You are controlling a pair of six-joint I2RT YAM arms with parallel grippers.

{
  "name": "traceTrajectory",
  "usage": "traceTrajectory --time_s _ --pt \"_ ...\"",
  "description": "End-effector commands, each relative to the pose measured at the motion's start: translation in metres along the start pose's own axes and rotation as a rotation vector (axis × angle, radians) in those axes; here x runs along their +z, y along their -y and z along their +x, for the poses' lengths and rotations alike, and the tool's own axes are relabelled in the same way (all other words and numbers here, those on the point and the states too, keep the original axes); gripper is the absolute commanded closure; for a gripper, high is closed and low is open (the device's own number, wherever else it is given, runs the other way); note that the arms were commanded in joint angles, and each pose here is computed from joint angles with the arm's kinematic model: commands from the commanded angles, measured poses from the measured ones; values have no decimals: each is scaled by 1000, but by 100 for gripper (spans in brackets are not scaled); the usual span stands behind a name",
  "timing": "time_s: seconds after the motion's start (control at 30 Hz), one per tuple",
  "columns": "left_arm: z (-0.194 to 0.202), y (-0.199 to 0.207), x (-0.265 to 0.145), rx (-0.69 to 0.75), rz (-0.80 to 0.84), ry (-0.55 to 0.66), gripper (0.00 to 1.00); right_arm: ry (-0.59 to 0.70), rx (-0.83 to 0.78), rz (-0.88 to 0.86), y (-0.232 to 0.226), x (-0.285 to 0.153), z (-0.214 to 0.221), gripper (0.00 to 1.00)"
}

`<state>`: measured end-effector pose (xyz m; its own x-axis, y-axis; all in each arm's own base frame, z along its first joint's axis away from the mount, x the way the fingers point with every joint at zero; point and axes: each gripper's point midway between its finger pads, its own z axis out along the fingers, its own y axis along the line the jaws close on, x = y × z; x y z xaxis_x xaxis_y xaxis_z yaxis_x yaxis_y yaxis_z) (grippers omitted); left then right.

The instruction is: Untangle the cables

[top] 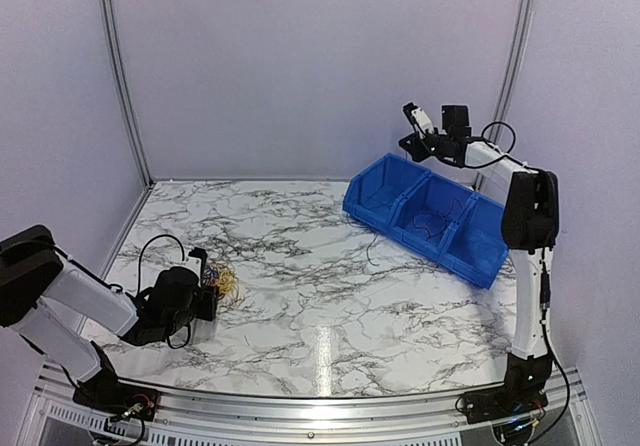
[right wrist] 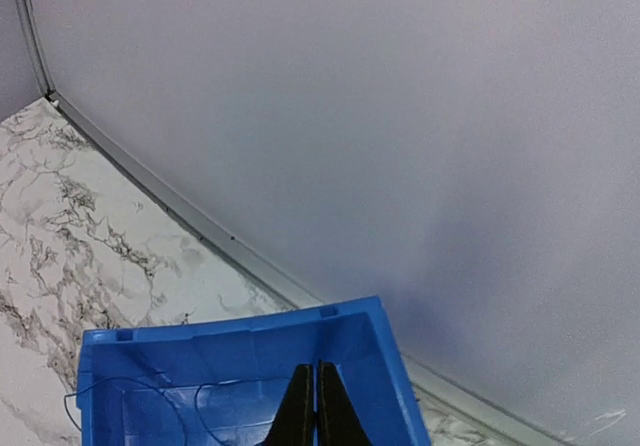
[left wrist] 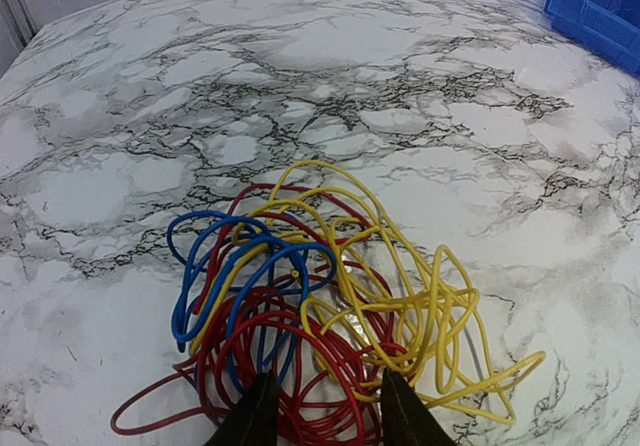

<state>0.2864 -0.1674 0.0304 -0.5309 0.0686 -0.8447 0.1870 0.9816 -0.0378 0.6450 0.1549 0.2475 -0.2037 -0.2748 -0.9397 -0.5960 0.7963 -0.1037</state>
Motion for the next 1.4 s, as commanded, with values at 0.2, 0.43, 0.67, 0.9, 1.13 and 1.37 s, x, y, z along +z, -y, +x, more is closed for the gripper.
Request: traceTrajectory --time_s 0.2,0.43,0.67,0.9,1.13,1.37 --pt "-4 -5 -10 -17 -9 21 60 29 -24 -92 -38 -52 -57 51" --pt "-22 6 -12 -22 34 59 57 -65 -97 -217 -117 -79 -27 51" --pt "-29 10 -13 -38 41 62 56 -334 -80 -422 -224 -80 81 66" --pt "-34 11 -13 -65 31 49 54 -546 65 -371 -249 -81 145 62" --pt "-37 7 -17 -82 20 66 54 -636 222 -275 -243 -71 171 47" --pt "-36 0 -23 -92 10 78 53 -676 299 -188 -231 -47 181 52"
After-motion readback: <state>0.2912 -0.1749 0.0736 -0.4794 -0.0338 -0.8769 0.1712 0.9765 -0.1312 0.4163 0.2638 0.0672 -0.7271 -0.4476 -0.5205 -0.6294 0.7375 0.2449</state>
